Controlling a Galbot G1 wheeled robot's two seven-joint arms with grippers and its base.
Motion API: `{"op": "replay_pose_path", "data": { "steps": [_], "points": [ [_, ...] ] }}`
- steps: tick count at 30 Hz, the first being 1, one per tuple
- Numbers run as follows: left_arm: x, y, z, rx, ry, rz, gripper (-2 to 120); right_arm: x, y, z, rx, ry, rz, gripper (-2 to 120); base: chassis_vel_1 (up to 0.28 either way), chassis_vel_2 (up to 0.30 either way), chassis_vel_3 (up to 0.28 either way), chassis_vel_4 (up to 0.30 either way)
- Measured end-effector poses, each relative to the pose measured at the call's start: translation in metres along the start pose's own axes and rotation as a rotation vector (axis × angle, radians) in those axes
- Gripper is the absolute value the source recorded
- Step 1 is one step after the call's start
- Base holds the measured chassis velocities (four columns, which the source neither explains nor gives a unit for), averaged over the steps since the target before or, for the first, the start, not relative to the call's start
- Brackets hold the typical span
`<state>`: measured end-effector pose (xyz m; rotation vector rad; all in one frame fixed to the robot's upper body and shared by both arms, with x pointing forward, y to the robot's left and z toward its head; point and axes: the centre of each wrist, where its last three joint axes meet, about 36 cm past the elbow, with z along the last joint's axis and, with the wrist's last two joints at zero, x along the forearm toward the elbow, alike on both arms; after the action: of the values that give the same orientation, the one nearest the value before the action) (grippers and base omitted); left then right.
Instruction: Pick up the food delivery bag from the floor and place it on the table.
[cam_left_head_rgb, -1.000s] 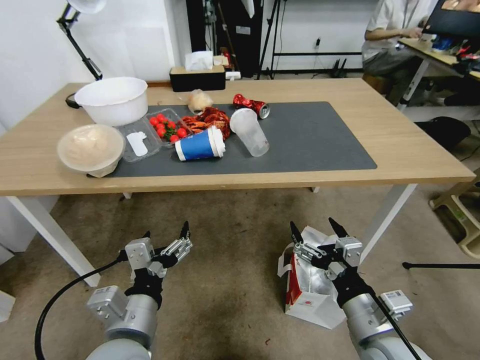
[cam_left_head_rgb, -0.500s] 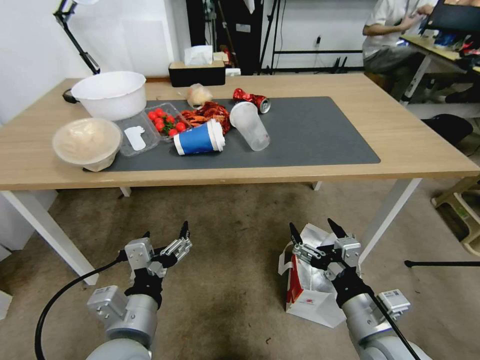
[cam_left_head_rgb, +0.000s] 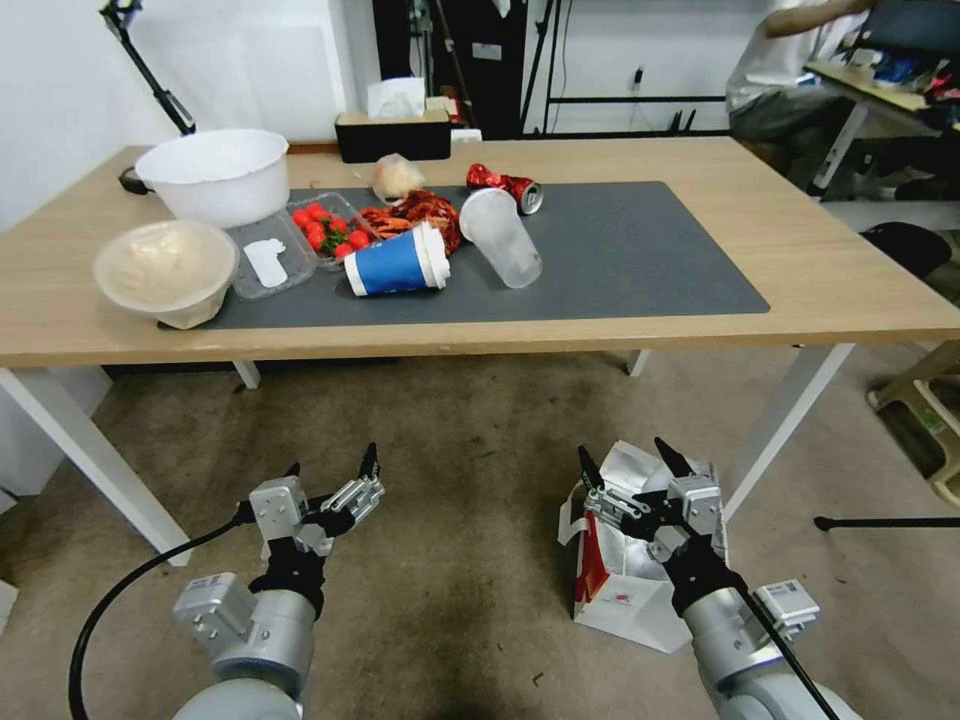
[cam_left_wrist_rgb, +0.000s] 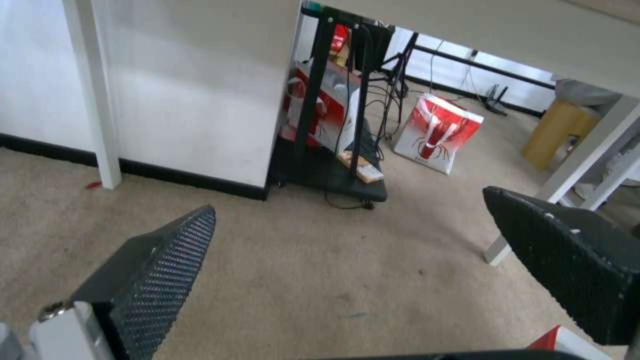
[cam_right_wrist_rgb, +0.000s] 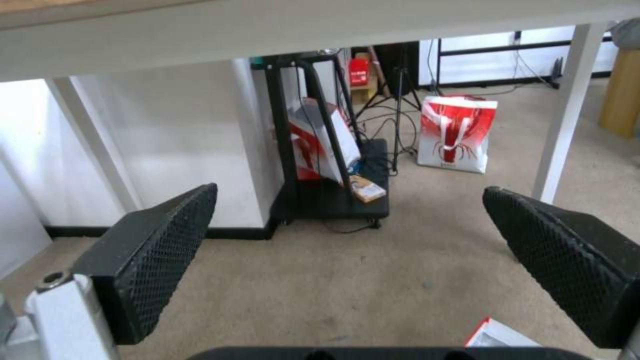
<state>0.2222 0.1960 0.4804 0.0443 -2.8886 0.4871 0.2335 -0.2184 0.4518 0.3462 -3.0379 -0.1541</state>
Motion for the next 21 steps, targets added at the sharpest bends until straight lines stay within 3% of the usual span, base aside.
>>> {"op": "replay_pose_path", "data": {
  "steps": [21],
  "points": [
    [-0.0020, 0.0009, 0.0012, -0.002, 0.001, 0.002, 100, -0.0009, 0.0003, 0.0028, 0.001, 0.002, 0.000, 100, 0.000, 0.000, 0.000, 0.000]
  ]
}}
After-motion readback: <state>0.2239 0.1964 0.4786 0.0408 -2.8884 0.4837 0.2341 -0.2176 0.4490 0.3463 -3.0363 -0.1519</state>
